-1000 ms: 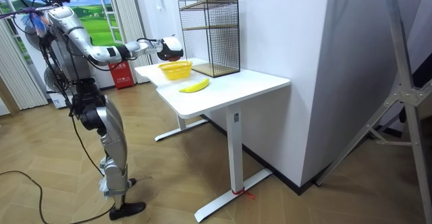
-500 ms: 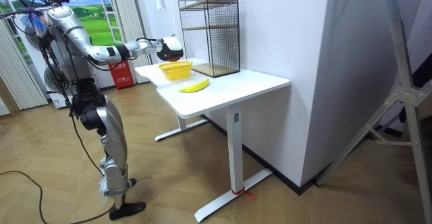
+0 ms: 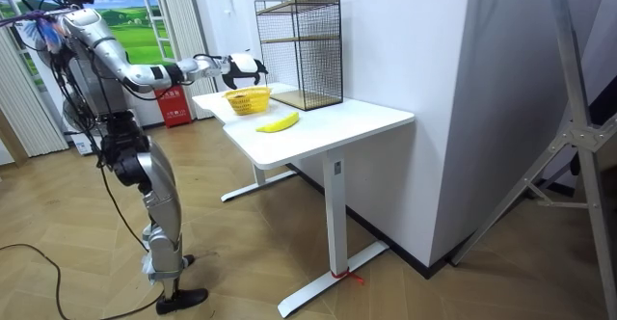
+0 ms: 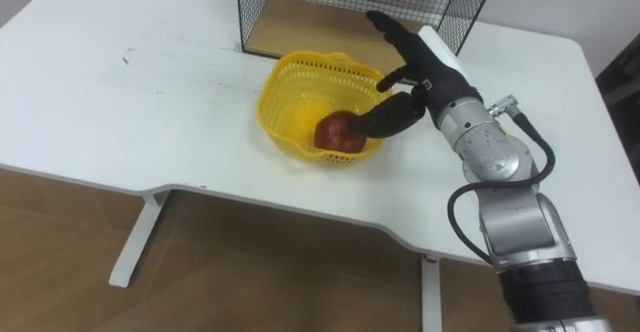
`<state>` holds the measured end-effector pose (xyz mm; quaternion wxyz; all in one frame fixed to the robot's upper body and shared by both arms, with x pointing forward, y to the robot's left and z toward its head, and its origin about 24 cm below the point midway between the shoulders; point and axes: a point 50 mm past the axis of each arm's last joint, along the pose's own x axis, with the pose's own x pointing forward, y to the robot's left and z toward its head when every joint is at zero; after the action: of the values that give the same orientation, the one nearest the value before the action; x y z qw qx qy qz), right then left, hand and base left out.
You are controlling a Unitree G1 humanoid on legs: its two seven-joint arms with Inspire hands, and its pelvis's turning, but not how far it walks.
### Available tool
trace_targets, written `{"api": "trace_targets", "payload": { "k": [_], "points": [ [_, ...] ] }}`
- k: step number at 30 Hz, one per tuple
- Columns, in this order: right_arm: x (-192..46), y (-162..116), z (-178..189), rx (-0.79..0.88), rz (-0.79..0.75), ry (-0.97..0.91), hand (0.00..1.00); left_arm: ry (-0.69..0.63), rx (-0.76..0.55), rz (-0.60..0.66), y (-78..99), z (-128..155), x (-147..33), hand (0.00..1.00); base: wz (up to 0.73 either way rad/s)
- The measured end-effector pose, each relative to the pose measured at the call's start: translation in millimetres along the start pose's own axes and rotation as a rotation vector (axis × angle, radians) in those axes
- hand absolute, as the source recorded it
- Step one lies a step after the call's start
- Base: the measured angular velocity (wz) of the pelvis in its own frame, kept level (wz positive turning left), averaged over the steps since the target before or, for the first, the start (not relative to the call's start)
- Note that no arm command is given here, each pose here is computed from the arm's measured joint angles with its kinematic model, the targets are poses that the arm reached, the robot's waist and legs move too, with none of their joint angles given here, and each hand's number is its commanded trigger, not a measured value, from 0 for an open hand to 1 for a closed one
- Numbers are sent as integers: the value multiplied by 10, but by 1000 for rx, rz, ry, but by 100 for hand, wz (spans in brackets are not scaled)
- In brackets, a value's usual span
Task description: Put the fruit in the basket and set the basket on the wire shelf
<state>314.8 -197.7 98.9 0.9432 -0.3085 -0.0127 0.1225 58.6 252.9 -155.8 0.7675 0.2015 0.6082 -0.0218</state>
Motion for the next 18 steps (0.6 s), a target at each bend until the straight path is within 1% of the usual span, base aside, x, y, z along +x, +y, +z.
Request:
{"api": "trace_targets", "payload": {
  "k": [15,18],
  "points": [
    [0,-2,-1,4,-2,0,0,8,-2,11,8,-8,-1,0,1],
    [0,-3,1,23,-7,-5,0,10,-1,30,14,-13,0,0,0]
  ]
}}
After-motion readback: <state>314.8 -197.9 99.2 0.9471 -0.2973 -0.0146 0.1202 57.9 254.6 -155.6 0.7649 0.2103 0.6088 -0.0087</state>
